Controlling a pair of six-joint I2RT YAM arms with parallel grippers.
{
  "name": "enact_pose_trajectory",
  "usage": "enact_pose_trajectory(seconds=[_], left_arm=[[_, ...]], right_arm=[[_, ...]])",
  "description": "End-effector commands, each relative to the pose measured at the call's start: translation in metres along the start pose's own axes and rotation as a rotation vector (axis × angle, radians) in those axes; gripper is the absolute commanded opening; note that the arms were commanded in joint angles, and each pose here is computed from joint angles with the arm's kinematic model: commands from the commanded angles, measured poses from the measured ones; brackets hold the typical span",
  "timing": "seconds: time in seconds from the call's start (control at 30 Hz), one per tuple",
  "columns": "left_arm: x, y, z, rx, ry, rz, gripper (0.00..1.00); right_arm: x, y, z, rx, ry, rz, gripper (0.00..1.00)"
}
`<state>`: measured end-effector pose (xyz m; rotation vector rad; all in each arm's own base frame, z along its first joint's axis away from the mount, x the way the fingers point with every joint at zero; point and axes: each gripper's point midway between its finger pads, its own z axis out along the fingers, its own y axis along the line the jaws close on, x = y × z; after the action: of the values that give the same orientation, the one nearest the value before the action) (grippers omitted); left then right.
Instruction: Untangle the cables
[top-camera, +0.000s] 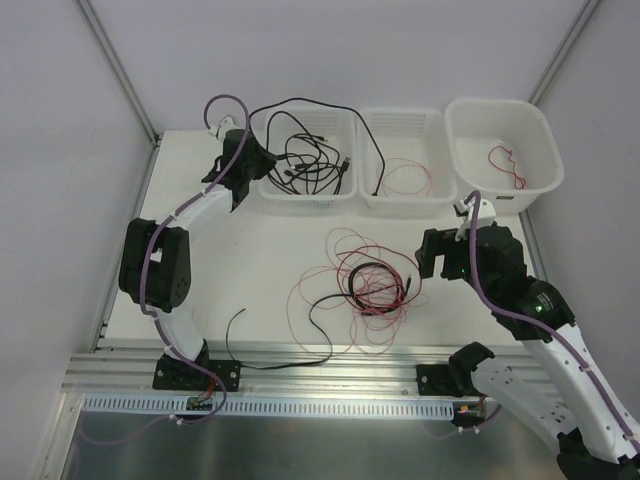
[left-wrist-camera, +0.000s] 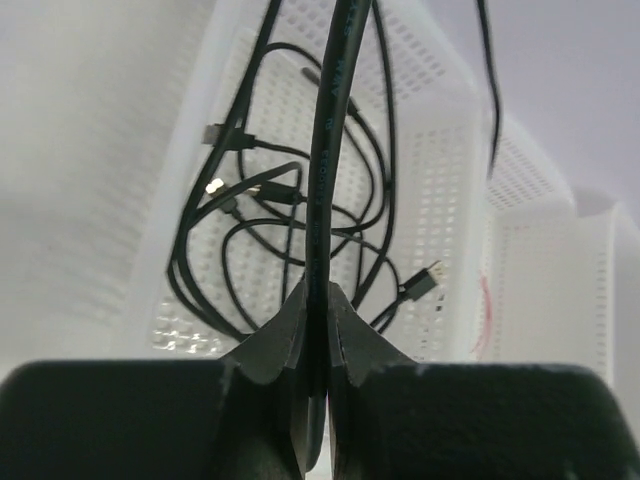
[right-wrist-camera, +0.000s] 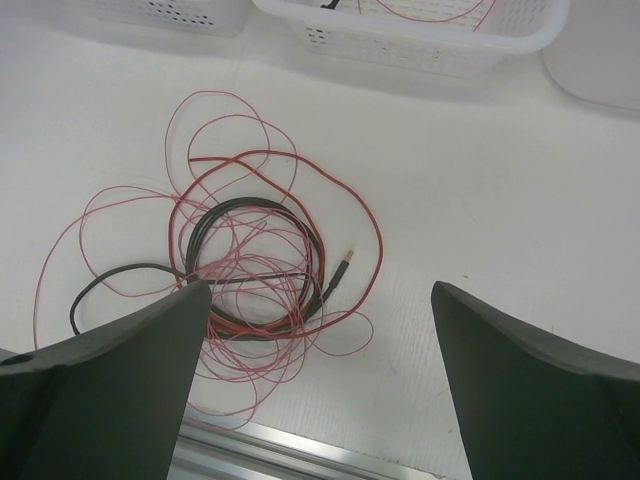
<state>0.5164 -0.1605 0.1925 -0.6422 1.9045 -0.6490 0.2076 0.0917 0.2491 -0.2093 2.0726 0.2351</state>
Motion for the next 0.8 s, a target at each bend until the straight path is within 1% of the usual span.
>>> enact_pose_trajectory(seconds=[0.0, 0.07, 0.13, 0.17, 0.2, 0.23, 0.27, 0.3, 0.33, 0.37, 0.4, 0.43, 0.47, 0.5, 0.53, 0.57, 0.6, 0.63, 0.67, 0.73, 0.77], left_arm=[[0.004, 0.029, 0.007, -0.118, 0.023, 0.091, 0.06], [0.010, 0.029, 0.014, -0.113, 0.061, 0.121, 0.10], [0.020, 0.030, 0.018, -0.111, 0.118, 0.162, 0.14], [0.022, 0.031, 0.018, -0.114, 0.135, 0.177, 0.16], [0.023, 0.033, 0.019, -0.114, 0.145, 0.207, 0.17], [0.026, 0.034, 0.019, -0.117, 0.166, 0.223, 0.23], [0.027, 0.034, 0.018, -0.116, 0.173, 0.239, 0.25], [0.026, 0.035, 0.017, -0.113, 0.177, 0.269, 0.29], [0.024, 0.032, 0.013, -0.108, 0.175, 0.282, 0.33], [0.023, 0.034, 0.010, -0.112, 0.178, 0.293, 0.43], [0.021, 0.031, 0.007, -0.106, 0.175, 0.310, 0.49], [0.014, 0.025, -0.001, -0.091, 0.161, 0.318, 0.53], [0.014, 0.022, -0.007, -0.079, 0.165, 0.324, 0.65], [0.009, 0.019, -0.012, -0.068, 0.158, 0.336, 0.71], [0.001, 0.008, -0.026, -0.040, 0.140, 0.337, 0.78], [-0.001, 0.001, -0.034, -0.011, 0.143, 0.340, 0.89], [-0.013, -0.012, -0.050, 0.020, 0.115, 0.351, 0.95], [-0.012, -0.016, -0.060, 0.045, 0.123, 0.355, 0.99], [-0.015, -0.023, -0.070, 0.068, 0.117, 0.358, 0.99], [-0.027, -0.036, -0.096, 0.114, 0.079, 0.363, 0.99], [-0.029, -0.042, -0.104, 0.138, 0.073, 0.369, 0.99]], right_arm=[[0.000, 0.000, 0.007, 0.013, 0.008, -0.006, 0.97], [-0.007, 0.001, 0.013, 0.014, -0.002, -0.026, 0.97], [-0.015, 0.005, 0.025, 0.007, 0.014, -0.052, 0.99], [-0.029, 0.005, 0.026, 0.007, -0.001, -0.044, 0.99], [-0.028, 0.007, 0.041, 0.006, 0.042, -0.052, 0.99], [-0.035, 0.011, 0.047, -0.014, 0.038, -0.049, 0.99], [-0.051, 0.007, 0.051, -0.007, 0.015, -0.036, 0.97], [-0.050, 0.008, 0.068, -0.006, 0.053, -0.034, 0.97], [-0.059, 0.013, 0.076, -0.041, 0.046, -0.020, 0.96], [-0.064, 0.006, 0.087, -0.030, 0.061, 0.004, 0.96], [-0.083, 0.007, 0.091, -0.042, 0.036, 0.020, 0.95], [-0.079, 0.010, 0.114, -0.061, 0.086, 0.049, 0.94], [-0.083, 0.003, 0.125, -0.048, 0.089, 0.076, 0.90], [-0.100, 0.003, 0.131, -0.053, 0.061, 0.099, 0.88], [-0.096, 0.001, 0.156, -0.045, 0.092, 0.120, 0.86], [-0.101, -0.005, 0.167, -0.028, 0.090, 0.154, 0.82], [-0.102, -0.007, 0.179, -0.017, 0.100, 0.171, 0.81], [-0.105, -0.010, 0.201, -0.006, 0.117, 0.186, 0.80], [-0.102, -0.014, 0.215, 0.009, 0.132, 0.211, 0.80], [-0.109, -0.019, 0.236, 0.029, 0.117, 0.265, 0.78], [-0.094, -0.025, 0.258, 0.050, 0.155, 0.293, 0.77]])
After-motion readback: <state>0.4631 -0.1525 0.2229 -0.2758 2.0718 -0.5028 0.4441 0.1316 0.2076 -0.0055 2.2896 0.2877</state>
